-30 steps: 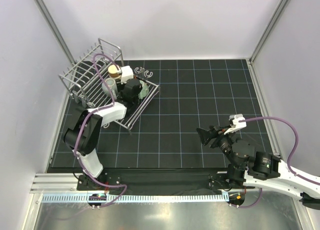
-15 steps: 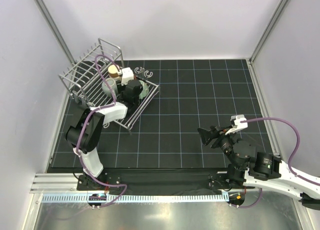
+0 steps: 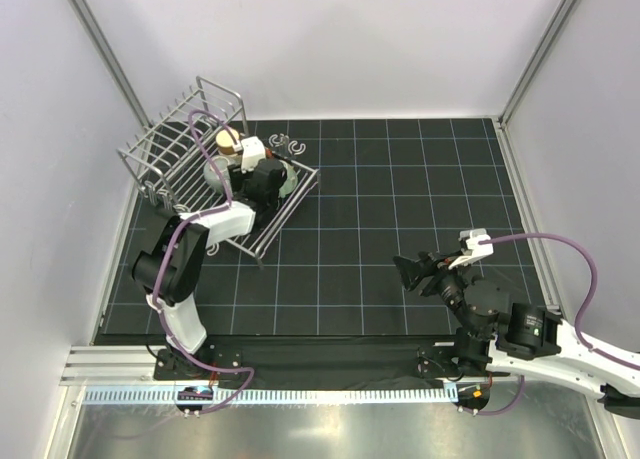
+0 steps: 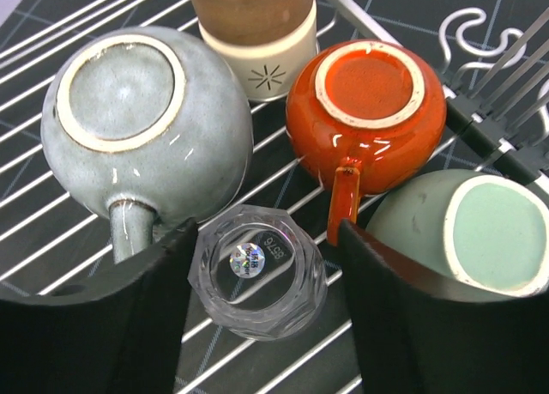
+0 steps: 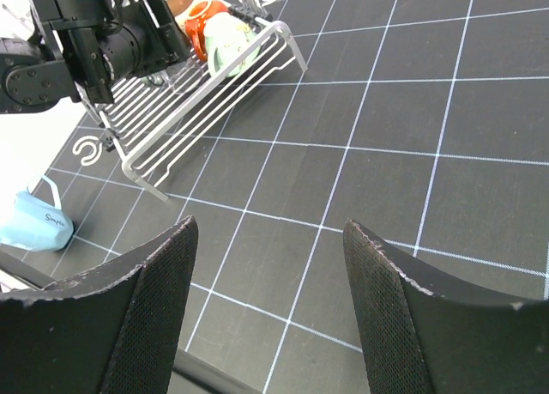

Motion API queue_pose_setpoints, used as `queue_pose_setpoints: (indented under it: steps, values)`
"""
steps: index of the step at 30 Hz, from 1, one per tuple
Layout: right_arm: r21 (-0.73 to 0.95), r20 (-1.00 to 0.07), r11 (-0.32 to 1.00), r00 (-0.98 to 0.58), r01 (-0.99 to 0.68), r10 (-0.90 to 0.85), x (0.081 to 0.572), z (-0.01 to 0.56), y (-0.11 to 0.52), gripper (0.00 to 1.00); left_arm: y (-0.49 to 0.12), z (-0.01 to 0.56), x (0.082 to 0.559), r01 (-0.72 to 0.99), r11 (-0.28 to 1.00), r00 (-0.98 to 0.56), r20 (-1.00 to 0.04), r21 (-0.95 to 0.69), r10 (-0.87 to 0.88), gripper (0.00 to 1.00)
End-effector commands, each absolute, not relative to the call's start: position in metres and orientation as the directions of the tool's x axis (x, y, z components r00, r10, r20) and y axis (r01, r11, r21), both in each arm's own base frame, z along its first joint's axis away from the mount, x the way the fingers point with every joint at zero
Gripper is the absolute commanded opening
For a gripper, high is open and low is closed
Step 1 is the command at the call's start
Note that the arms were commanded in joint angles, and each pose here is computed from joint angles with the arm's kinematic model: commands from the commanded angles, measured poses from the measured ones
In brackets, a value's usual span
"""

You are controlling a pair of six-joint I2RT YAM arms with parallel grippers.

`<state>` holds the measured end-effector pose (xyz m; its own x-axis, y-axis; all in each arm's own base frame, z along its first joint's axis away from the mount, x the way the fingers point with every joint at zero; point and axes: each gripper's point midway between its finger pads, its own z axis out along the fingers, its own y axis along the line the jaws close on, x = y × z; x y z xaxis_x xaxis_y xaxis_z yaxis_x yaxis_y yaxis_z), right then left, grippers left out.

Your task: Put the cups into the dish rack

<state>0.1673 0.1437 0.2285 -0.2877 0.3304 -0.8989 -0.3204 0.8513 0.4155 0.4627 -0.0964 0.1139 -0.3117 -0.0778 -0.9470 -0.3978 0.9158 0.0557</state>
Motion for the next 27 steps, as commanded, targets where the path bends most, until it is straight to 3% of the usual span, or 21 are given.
queue_pose_setpoints:
  steps: [1, 2, 10, 17, 27]
  values:
    - [0.442, -0.889, 0.834, -0.289, -0.331, 0.356, 0.167, 0.239, 0.150, 0.70, -0.094, 0.139, 0.467, -0.438, 0.899, -0.247, -0.958, -0.022, -0.144, 0.66]
    - [0.439, -0.890, 0.835, -0.291, -0.333, 0.352, 0.167, 0.239, 0.150, 0.70, -0.093, 0.139, 0.465, -0.440, 0.898, -0.250, -0.958, -0.020, -0.144, 0.71]
    - [0.434, -0.890, 0.834, -0.304, -0.339, 0.339, 0.167, 0.239, 0.155, 0.70, -0.098, 0.169, 0.451, -0.402, 0.913, -0.247, -0.951, -0.075, -0.186, 0.78]
    - [0.424, -0.892, 0.833, -0.320, -0.354, 0.318, 0.165, 0.238, 0.161, 0.71, -0.116, 0.226, 0.407, -0.340, 0.918, -0.282, -0.909, -0.203, -0.306, 0.78]
    - [0.410, -0.892, 0.832, -0.355, -0.374, 0.279, 0.160, 0.234, 0.165, 0.71, -0.058, 0.218, 0.317, -0.533, 0.846, -0.517, -0.780, -0.031, -0.354, 0.83]
